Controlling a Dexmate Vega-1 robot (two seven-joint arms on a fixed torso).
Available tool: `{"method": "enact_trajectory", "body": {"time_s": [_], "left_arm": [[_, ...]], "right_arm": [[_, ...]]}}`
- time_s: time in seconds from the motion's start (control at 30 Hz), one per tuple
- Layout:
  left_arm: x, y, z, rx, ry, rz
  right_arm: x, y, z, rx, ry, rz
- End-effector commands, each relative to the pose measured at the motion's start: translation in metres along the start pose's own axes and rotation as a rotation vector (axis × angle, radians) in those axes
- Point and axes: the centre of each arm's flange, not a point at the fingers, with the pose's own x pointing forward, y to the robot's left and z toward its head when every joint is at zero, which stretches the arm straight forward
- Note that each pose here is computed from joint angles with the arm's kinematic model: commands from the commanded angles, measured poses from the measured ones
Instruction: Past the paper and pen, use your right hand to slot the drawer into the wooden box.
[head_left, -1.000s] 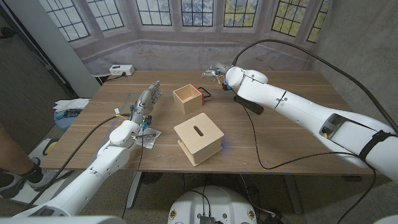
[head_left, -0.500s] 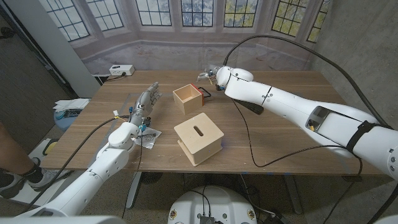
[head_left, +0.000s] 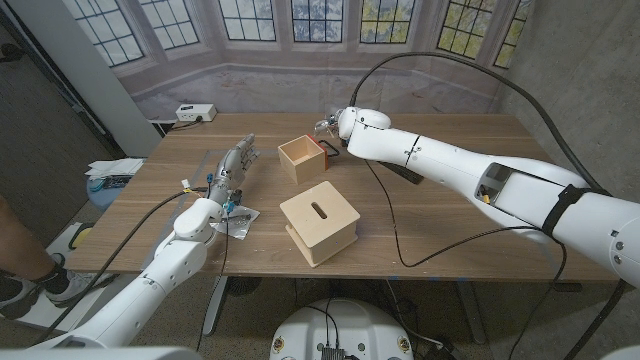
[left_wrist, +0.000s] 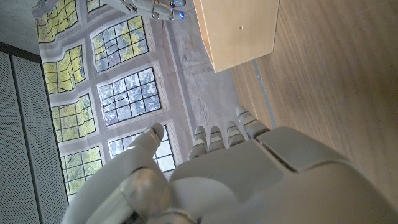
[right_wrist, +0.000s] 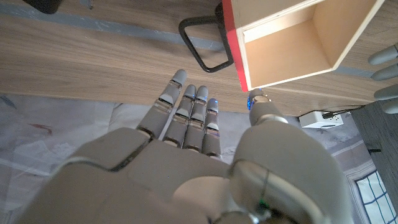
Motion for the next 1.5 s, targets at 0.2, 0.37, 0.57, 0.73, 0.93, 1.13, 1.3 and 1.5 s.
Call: {"method": "enact_trajectory", "body": {"time_s": [0.2,0.37,0.57,0.73,0.93,1.13,1.3,1.5], "left_arm": [[0.002,0.002,-0.002,-0.008,-0.004,-0.004],[0.002,0.003,-0.003,-0.010,-0.007,-0.003],[0.000,0.004,-0.005,-0.012,-0.006,-0.004],[-0.002,0.005,-0.005,-0.011,-0.008,-0.002],[-0.005,0.005,-0.006,-0.014,-0.010,-0.001],[-0.009,0.005,-0.007,-0.016,-0.010,0.001],[-0.010,0.005,-0.007,-0.015,-0.009,-0.004],[-0.009,0.003,-0.007,-0.016,-0.012,-0.008]], "right_arm": [[0.008,0.008,0.017,-0.023,0.049,0.023],[0.008,0.011,0.023,-0.032,0.049,0.027],[0.007,0.015,0.029,-0.035,0.055,0.032],[0.007,0.019,0.035,-0.043,0.054,0.035],[0.008,0.025,0.041,-0.049,0.057,0.036],[0.014,0.031,0.041,-0.042,0.090,0.034],[0.016,0.031,0.044,-0.042,0.096,0.023],[0.021,0.032,0.047,-0.046,0.094,0.016]]}}
